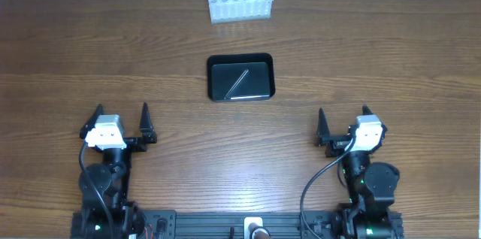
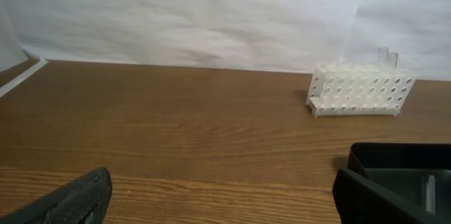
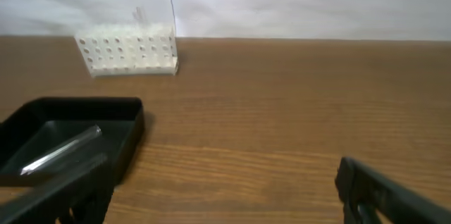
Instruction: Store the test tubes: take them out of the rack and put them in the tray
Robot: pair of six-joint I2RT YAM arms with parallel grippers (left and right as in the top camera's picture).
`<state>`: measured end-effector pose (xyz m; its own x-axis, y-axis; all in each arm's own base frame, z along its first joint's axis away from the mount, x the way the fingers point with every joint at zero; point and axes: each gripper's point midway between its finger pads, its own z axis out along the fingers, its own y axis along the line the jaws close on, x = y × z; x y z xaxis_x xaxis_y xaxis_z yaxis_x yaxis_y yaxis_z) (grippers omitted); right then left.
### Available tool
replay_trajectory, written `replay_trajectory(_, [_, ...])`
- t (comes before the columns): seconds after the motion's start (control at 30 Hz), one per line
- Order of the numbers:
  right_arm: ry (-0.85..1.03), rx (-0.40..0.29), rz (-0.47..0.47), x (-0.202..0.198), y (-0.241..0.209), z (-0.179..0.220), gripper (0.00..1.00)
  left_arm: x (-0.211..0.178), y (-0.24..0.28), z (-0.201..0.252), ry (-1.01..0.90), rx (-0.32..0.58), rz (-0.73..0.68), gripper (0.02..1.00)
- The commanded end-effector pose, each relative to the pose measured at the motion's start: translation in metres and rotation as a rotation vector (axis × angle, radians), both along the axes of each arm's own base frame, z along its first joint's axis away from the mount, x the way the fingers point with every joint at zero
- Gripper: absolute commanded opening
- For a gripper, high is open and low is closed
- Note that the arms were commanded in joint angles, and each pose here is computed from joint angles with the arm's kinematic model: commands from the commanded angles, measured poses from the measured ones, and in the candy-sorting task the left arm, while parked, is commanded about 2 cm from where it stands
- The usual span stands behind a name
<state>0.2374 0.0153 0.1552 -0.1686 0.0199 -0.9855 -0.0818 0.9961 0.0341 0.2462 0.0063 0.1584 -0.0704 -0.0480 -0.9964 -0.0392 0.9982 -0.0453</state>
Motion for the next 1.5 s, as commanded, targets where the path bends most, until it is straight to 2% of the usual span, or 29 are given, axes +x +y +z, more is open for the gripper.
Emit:
replay_trajectory(0.03, [-0.005,0.012,-0.116,-0.019,-0.02,0.045,0.991,0.0,0.0,-0.001,-0.001,0.014,-0.004,0.998])
replay_trajectory(0.13, [0.009,-0.03,-0.201,-0.04,-0.035,0.078,0.991,0.0,0.0,-0.001,-0.001,0.014,-0.004,0.998])
replay_trajectory(0.33, [0.121,-0.117,-0.309,-0.06,-0.056,0.125,0.991,0.0,0.0,-0.001,-0.001,0.014,-0.004,0.998])
replay_trajectory(0.57, [0.321,-0.149,-0.298,-0.033,-0.056,0.161,0.993,0.0,0.0,-0.001,-0.001,0.014,-0.004,0.998])
replay_trajectory(0.63, [0.36,-0.144,-0.266,-0.019,-0.051,0.17,0.991,0.0,0.0,-0.001,-0.001,0.014,-0.004,0.998])
replay_trajectory(0.77, [0.392,-0.124,-0.136,0.01,-0.025,0.185,0.991,0.0,0.0,-0.001,-0.001,0.014,-0.005,0.998])
replay_trajectory(0.97, [0.37,-0.153,-0.07,0.053,0.0,0.207,0.991,0.0,0.0,-0.001,-0.001,0.014,-0.004,0.996])
replay_trajectory(1.07, [0.397,-0.167,-0.025,0.08,0.019,0.203,0.991,0.0,0.0,-0.001,-0.001,0.014,-0.004,0.998])
replay_trajectory(1.2, [0.428,-0.111,-0.075,0.123,0.041,0.192,0.993,0.0,0.0,-0.001,-0.001,0.014,-0.004,0.998])
replay_trajectory(1.5, [0.402,-0.178,-0.166,0.221,0.09,0.151,0.993,0.0,0.0,-0.001,-0.001,0.014,-0.004,0.998])
